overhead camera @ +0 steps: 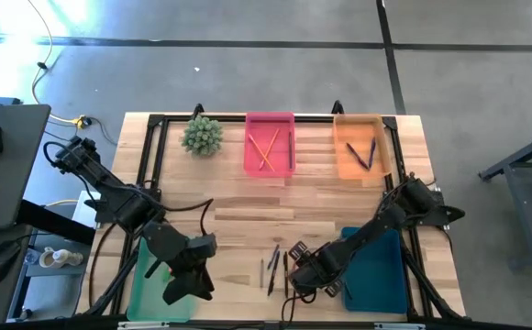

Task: Sort crayons/erasers/pens/pencils in bins
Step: Put the pink pencil into the red bin

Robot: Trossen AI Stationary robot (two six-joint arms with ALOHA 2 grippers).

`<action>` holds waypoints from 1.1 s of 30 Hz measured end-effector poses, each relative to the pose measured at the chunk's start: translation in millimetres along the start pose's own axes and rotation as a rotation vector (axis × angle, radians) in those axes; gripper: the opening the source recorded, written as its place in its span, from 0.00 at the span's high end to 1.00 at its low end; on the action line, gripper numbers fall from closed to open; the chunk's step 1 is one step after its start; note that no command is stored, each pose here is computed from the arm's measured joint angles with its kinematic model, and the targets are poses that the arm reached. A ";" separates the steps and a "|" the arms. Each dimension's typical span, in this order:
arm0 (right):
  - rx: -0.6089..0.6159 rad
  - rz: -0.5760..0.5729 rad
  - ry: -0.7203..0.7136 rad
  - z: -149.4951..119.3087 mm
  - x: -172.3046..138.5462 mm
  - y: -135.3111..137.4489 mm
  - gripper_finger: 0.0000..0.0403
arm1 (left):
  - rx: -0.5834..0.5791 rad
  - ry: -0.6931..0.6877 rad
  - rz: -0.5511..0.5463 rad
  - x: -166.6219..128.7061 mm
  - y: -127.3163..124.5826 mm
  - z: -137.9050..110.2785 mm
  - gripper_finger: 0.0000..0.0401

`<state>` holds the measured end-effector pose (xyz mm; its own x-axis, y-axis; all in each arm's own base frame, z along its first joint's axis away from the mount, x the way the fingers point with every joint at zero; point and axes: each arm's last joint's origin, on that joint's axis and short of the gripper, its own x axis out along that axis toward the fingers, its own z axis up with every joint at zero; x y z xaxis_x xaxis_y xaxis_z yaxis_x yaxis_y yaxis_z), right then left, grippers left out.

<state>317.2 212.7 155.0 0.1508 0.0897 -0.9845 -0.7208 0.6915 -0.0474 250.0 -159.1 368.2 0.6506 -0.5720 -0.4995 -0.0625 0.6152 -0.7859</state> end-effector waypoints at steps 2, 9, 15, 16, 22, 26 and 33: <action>-0.003 0.014 0.010 0.2 5.8 0.6 0.54 | 0.014 0.003 0.005 0.1 0.4 -0.5 0.70; -0.025 0.005 0.024 0.5 12.1 0.6 0.55 | 0.030 0.013 0.022 0.1 2.2 -1.2 0.70; -0.032 0.010 0.028 -0.1 12.2 -0.2 0.67 | -0.018 0.026 0.053 -0.3 5.9 -1.4 0.70; -0.032 0.010 0.028 -0.1 12.2 -0.2 0.70 | -0.026 0.026 0.054 -0.4 6.4 -1.0 0.70; -0.024 0.009 0.031 -0.4 12.3 -0.4 0.86 | -0.035 0.045 0.032 -5.1 5.6 -0.3 0.70; -0.023 0.002 0.034 -0.5 12.5 -0.8 0.95 | -0.055 0.051 0.015 -11.5 5.0 0.7 0.70; 0.022 -0.011 0.041 -1.1 12.3 -1.2 0.98 | -0.048 0.017 -0.037 -35.7 -1.4 0.0 0.70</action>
<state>319.2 212.2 142.8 0.1306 0.0530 -0.9900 -0.7043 0.7077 -0.0550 226.8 -139.5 387.1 0.6404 -0.6032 -0.4753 -0.0748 0.5670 -0.8203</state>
